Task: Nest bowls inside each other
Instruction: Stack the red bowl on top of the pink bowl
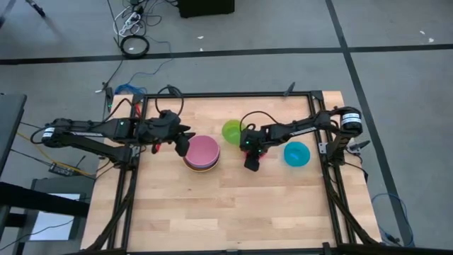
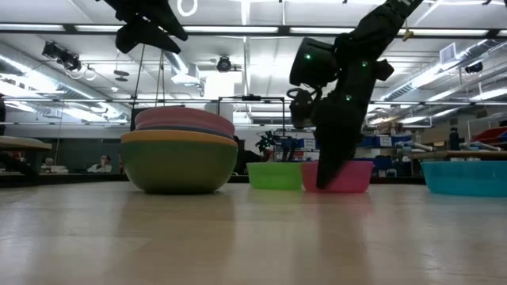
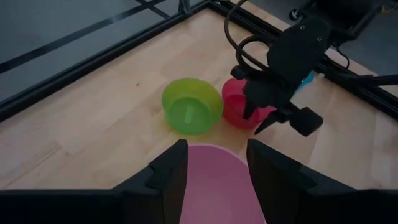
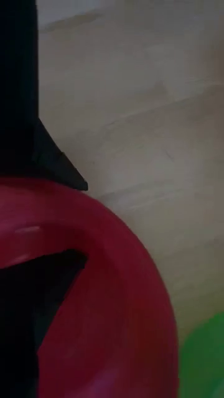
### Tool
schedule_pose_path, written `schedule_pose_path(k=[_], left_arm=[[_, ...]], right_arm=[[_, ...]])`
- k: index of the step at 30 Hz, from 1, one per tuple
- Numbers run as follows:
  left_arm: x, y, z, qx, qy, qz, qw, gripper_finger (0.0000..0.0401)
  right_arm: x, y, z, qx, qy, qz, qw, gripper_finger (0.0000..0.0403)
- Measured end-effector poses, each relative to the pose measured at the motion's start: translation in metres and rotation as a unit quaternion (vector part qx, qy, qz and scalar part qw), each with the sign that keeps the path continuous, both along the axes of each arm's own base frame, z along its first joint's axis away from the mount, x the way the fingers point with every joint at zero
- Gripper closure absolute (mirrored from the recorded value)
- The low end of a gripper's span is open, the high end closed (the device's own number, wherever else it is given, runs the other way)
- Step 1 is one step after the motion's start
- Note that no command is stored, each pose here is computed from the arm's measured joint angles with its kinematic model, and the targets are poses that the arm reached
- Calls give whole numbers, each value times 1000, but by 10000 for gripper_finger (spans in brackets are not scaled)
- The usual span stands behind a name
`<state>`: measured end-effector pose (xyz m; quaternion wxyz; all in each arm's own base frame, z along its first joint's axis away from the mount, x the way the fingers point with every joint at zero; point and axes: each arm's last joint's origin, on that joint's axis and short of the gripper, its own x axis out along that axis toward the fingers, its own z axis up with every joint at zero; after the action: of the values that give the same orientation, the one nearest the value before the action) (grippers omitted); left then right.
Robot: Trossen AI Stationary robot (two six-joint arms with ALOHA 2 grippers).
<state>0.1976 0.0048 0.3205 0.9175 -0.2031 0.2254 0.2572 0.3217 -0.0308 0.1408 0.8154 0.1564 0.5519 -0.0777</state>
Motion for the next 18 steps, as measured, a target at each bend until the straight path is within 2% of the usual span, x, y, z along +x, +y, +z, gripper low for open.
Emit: schedule_pose_path(k=[4, 7, 14, 18], left_arm=[[0, 0, 0, 0, 0, 0, 1000, 229], [0, 0, 0, 0, 0, 0, 1000, 229], [0, 0, 0, 0, -1, 0, 1000, 229], [0, 0, 0, 0, -1, 0, 1000, 229]], right_arm=[[-6, 2, 10, 24, 1, 15, 1000, 324], [-6, 2, 29, 25, -8, 36, 999, 387], [3, 2, 65, 9, 3, 52, 999, 401], [17, 8, 93, -14, -37, 75, 996, 402]])
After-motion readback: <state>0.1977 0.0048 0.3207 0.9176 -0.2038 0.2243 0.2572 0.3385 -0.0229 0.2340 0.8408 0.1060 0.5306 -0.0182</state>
